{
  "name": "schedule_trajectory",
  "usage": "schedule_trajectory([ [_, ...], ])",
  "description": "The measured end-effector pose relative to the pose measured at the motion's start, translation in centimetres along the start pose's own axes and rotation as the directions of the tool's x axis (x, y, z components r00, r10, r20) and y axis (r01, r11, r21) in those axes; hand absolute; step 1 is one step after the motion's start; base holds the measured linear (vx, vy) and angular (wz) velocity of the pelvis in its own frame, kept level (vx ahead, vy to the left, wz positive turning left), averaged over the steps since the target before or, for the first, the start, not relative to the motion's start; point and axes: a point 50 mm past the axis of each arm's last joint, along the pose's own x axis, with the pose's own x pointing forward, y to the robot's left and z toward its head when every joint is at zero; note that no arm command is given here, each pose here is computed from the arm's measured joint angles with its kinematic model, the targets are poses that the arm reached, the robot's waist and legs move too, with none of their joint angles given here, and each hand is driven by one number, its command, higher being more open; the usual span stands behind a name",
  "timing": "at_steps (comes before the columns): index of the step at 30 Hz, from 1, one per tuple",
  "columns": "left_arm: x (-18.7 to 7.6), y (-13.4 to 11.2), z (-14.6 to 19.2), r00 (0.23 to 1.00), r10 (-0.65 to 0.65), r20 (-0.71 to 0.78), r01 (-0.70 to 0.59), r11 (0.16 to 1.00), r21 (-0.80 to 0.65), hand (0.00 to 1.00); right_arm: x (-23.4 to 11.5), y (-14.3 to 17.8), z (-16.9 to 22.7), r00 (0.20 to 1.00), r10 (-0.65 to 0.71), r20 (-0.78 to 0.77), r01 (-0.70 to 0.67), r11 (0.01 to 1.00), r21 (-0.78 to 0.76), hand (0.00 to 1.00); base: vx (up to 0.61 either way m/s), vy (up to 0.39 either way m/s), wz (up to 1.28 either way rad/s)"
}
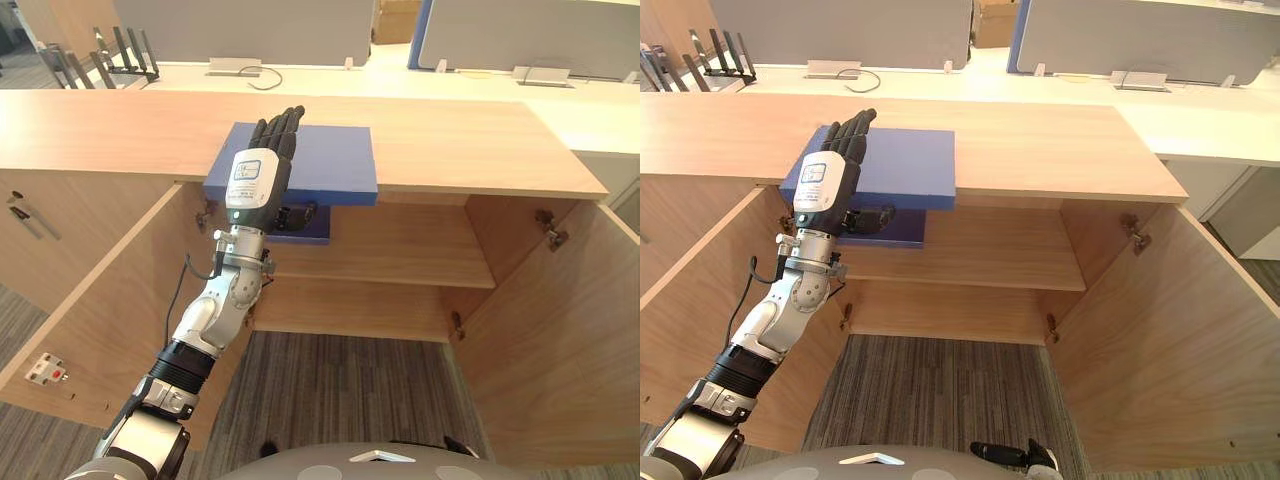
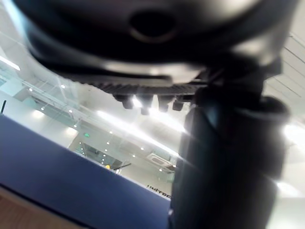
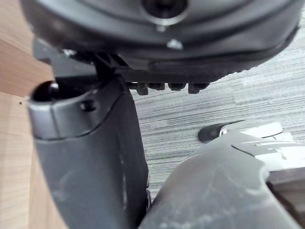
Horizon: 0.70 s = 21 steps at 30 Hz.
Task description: Walk over to the cabinet, pick up the folder, carry it to the office cabinet, place the folder inside the office cabinet, then close the office cabinet door
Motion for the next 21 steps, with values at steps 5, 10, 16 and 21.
schedule_trajectory([
  [5, -0.2, -0.1, -0.6, 0.999, -0.034, -0.01, 0.035, 0.999, 0.023, 1.0, 0.0, 0.1, 0.0, 1.0, 0.002, -0.001, -0.002, 1.0, 0.0, 1.0, -0.02, -0.008, -0.05],
  [10, -0.3, 0.0, -1.3, 0.998, -0.054, -0.014, 0.055, 0.997, 0.053, 1.0, 0.0, 0.3, 0.0, 1.0, 0.007, 0.0, -0.007, 1.0, 0.002, 1.0, -0.01, -0.012, 0.0],
  [16, -0.2, -0.4, -1.9, 0.995, -0.093, -0.034, 0.095, 0.993, 0.069, 1.0, 0.0, 0.4, 0.1, 1.0, 0.008, 0.003, -0.008, 1.0, 0.003, 1.0, 0.0, -0.005, 0.0],
  [21, -0.3, -0.6, -2.1, 0.993, -0.111, -0.033, 0.114, 0.989, 0.095, 1.0, 0.0, 0.3, 0.1, 1.0, 0.008, 0.003, -0.008, 1.0, 0.003, 1.0, -0.01, -0.014, 0.0],
])
